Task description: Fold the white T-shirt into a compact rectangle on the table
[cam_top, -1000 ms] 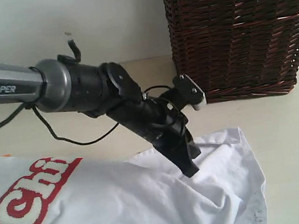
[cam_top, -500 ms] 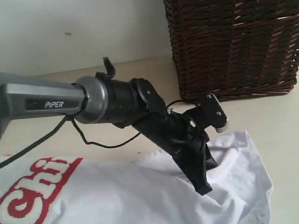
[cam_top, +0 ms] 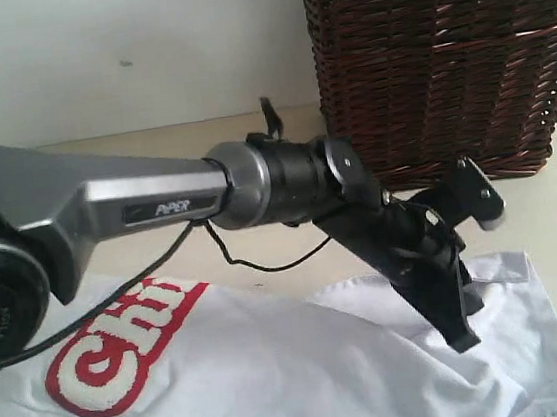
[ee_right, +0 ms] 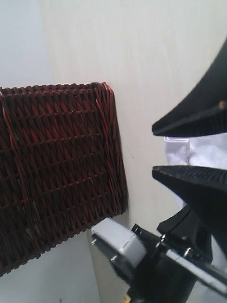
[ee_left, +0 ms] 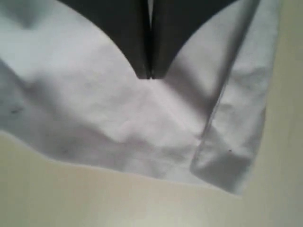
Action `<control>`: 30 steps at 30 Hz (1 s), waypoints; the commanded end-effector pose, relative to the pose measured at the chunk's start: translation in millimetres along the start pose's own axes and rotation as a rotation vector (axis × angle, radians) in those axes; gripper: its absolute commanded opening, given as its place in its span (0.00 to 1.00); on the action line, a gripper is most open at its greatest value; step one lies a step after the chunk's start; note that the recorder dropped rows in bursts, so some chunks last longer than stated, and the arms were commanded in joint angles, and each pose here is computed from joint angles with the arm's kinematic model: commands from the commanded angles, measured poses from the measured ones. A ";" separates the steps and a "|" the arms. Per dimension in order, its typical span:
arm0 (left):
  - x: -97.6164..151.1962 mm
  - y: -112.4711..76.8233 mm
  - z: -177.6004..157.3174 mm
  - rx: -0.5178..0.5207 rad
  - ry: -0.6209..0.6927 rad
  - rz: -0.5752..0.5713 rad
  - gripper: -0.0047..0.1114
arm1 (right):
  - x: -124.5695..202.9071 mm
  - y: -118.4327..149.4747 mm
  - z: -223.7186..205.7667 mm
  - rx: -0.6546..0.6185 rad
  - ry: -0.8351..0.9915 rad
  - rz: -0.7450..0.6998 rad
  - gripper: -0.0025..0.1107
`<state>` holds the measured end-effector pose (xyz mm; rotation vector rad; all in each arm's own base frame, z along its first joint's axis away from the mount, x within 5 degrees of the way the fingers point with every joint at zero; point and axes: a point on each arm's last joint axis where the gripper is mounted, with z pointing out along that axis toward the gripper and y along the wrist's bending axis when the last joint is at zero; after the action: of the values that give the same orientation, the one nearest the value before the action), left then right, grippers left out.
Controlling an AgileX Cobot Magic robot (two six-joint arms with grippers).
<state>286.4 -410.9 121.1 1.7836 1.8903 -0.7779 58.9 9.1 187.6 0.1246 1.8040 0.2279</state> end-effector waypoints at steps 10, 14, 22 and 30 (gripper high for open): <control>66.3 23.2 -67.5 0.128 0.248 -0.107 0.04 | 1.4 -0.4 0.6 0.001 0.004 0.002 0.23; 94.7 12.7 -39.7 0.173 0.305 -0.080 0.04 | 1.4 -0.4 0.6 0.001 0.004 0.002 0.23; 69.1 -2.3 12.3 0.069 0.246 0.086 0.04 | 1.4 -0.4 0.6 0.001 0.004 0.002 0.23; 10.5 7.6 -12.5 -0.026 0.100 0.003 0.04 | 1.4 -0.4 0.6 0.001 0.004 0.002 0.23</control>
<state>284.4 -397.7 106.8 1.9391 1.8799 -0.6610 58.9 9.1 187.6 0.1246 1.8040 0.2279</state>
